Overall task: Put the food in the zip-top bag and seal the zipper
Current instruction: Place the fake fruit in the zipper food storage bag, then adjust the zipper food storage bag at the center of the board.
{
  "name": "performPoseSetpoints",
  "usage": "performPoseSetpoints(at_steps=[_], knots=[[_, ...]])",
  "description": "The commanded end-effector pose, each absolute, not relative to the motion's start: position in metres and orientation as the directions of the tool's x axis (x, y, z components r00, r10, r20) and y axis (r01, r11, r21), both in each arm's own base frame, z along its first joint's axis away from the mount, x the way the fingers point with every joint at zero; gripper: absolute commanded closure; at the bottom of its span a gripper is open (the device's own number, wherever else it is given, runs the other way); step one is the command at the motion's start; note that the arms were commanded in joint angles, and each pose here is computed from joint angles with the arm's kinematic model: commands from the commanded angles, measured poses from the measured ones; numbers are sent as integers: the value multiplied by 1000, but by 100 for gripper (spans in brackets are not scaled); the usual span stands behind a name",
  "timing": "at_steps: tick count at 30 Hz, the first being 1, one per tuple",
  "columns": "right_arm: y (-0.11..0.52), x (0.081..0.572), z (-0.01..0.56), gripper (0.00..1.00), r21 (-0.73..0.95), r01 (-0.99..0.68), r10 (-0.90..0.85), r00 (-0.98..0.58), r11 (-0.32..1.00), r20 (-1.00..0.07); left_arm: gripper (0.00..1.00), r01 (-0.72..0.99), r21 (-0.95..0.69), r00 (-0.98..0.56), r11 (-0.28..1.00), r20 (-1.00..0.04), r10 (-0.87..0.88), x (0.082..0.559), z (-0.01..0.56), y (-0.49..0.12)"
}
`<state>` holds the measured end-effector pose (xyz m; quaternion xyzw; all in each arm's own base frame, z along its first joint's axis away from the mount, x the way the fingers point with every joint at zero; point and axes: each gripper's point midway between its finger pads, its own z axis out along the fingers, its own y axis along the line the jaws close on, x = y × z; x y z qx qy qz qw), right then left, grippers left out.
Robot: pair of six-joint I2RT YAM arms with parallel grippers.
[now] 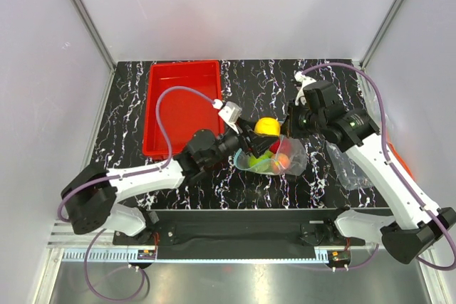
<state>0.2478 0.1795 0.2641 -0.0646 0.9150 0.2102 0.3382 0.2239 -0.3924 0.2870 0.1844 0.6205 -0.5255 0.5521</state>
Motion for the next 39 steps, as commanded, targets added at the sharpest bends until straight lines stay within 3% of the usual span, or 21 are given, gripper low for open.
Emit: performPoseSetpoints(at_steps=[1, 5, 7, 8, 10, 14, 19, 27, 31, 39], knots=[[180, 246, 291, 100, 381, -278, 76, -713, 882, -697, 53, 801, -391, -225, 453, -898, -377, 242, 288, -395], [175, 244, 286, 100, 371, -261, 80, -714, 891, -696, 47, 801, -359, -223, 478, -921, -318, 240, 273, -404], [171, 245, 285, 100, 357, -245, 85, -708, 901, -701, 37, 791, -312, -192, 527, -944, -269, 237, 266, -403], [169, 245, 283, 100, 353, -236, 88, -710, 905, -699, 25, 766, -297, -187, 570, -951, -244, 240, 262, -399], [165, 245, 284, 100, 344, -224, 94, -702, 912, -706, 14, 768, -255, -154, 588, -964, -218, 235, 266, -397], [164, 244, 281, 100, 346, -222, 96, -705, 912, -703, 1, 748, -256, -184, 612, -966, -179, 233, 265, -392], [160, 244, 279, 100, 335, -208, 102, -696, 919, -710, 1, 748, -272, -204, 606, -962, -181, 226, 280, -384], [158, 244, 270, 100, 321, -204, 92, -700, 925, -709, 1, 582, -216, -297, 784, -954, -43, 236, 295, -332], [159, 244, 269, 100, 324, -209, 90, -700, 923, -708, 1, 565, -197, -355, 801, -935, 20, 234, 282, -318], [159, 243, 272, 100, 330, -211, 94, -698, 920, -710, 2, 579, -326, -558, 747, -827, 72, 227, 226, -326]])
